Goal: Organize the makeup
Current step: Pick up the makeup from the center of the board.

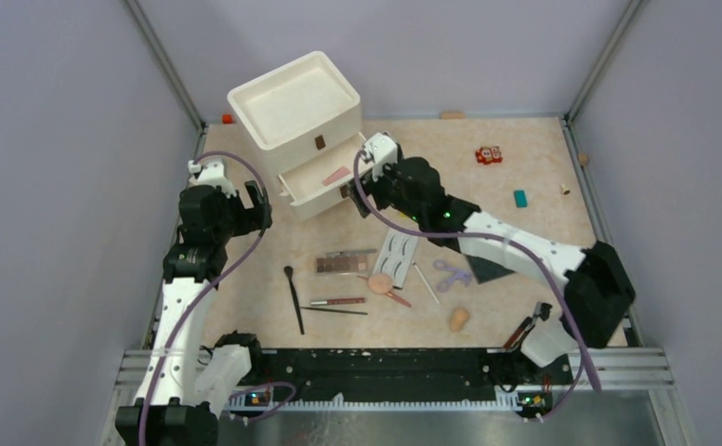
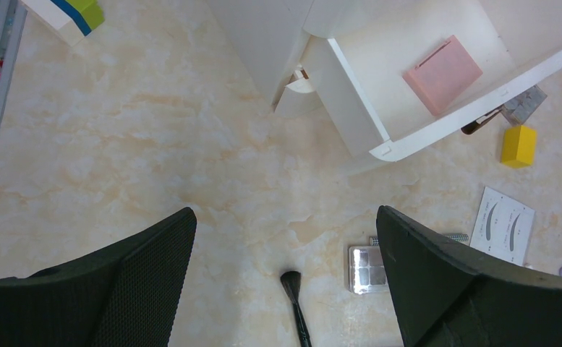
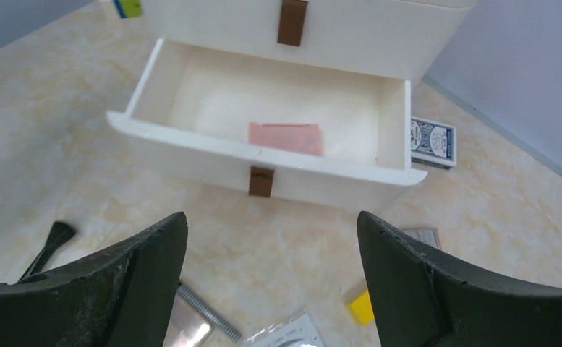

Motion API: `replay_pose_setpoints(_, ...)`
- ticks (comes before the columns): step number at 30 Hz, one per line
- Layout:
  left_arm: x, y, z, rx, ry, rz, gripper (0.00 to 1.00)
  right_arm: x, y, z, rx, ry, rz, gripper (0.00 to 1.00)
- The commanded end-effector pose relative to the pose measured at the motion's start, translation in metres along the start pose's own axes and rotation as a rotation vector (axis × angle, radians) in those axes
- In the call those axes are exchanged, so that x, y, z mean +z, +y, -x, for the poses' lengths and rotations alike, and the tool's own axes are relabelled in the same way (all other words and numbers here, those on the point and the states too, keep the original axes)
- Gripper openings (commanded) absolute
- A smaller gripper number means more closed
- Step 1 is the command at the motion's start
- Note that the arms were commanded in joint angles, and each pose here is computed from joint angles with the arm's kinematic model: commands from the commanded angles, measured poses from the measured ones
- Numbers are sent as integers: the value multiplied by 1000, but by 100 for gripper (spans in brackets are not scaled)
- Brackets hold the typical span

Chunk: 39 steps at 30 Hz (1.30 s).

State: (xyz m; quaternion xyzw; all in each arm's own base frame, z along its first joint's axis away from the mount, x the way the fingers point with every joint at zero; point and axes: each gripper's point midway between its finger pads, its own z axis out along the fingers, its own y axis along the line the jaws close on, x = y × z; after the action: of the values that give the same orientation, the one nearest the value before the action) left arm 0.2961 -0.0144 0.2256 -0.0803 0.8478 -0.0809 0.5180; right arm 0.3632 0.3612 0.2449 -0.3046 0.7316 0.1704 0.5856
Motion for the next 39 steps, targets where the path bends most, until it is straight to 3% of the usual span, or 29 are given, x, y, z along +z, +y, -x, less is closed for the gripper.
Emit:
replay_pose_setpoints(1,-1,-1,16,10,-58,-10,99,-54,36,2,-72,-93,250,85)
replay_pose_setpoints(8,0,0,15,8,-53,-8,99,-89,88,-74,-232,34,621,84)
replay_pose_setpoints(12,-1,1,15,7,-54,-2,99,-94,123,-88,-258,15,816,82)
replay_pose_setpoints(17,-1,2,16,9,-59,4,99,-87,166,-121,-297,102,926,68)
replay_pose_setpoints(20,-1,2,16,8,-58,4,99,-84,182,-142,-293,154,968,55)
replay_pose_setpoints(26,0,1,15,8,-52,-1,99,-75,190,-174,-304,237,959,46)
replay_pose_setpoints(39,1,2,14,7,-48,1,99,-65,187,-205,-333,324,937,44)
